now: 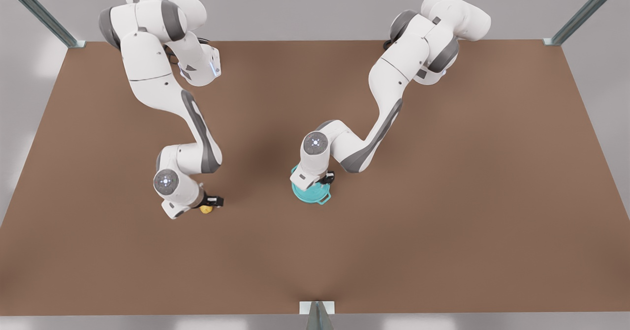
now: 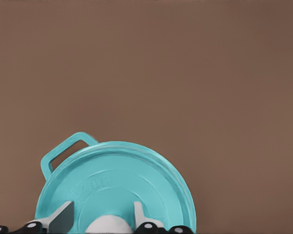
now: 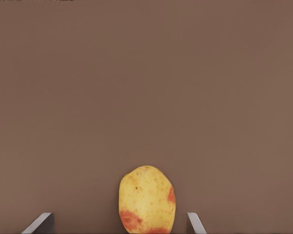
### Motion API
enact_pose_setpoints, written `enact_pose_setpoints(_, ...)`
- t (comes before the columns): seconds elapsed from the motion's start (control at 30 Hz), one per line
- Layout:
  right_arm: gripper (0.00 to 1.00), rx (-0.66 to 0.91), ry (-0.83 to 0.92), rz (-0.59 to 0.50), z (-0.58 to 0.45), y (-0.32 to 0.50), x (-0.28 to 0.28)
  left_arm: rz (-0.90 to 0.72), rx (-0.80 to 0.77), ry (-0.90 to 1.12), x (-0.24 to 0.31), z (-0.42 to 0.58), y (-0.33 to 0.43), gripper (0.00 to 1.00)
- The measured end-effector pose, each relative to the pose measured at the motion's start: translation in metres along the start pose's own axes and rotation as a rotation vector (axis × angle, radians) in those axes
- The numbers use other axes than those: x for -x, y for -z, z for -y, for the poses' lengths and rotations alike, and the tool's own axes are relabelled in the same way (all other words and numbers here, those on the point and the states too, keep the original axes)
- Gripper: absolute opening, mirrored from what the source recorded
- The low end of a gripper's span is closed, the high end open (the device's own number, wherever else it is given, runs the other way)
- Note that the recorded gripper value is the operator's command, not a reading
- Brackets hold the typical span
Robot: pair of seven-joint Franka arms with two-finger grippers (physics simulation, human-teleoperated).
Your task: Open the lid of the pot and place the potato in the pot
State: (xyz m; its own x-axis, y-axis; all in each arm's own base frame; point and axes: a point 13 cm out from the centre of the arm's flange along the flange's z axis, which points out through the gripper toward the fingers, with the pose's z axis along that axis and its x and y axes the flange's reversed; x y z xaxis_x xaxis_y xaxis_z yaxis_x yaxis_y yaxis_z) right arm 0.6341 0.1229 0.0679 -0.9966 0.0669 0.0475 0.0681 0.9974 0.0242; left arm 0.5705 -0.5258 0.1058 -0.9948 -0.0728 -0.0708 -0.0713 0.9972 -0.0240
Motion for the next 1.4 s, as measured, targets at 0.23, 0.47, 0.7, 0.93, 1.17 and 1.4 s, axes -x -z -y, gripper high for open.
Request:
enact_pose_setpoints(0.23,0.96,0.013,-0.015,-0.003,0.007,-0.024,0.001,0.034,0.007,0.050,0.016,-0.004,0.018,0.39)
enact_pose_setpoints(0.47,0.80,0.020,-0.008,0.016,0.011,-0.026,0.006,0.030,0.033,0.185,0.117,-0.117,0.023,0.39)
enact_pose_setpoints(0.7,0.59,0.022,0.009,0.020,0.010,-0.032,0.007,0.014,0.023,0.099,0.141,-0.169,-0.059,1.00)
enact_pose_setpoints(0.93,0.47,0.059,0.036,0.026,-0.009,-0.023,0.006,0.074,0.045,0.204,0.214,-0.355,0.245,1.00)
enact_pose_setpoints(1.17,0.47,0.126,0.168,0.062,-0.096,0.060,-0.007,-0.150,0.045,0.222,0.080,-0.471,0.277,1.00)
enact_pose_setpoints(1.4,0.47,0.193,0.421,0.111,-0.254,0.128,-0.051,-0.146,0.031,0.070,0.085,-0.448,0.280,1.00)
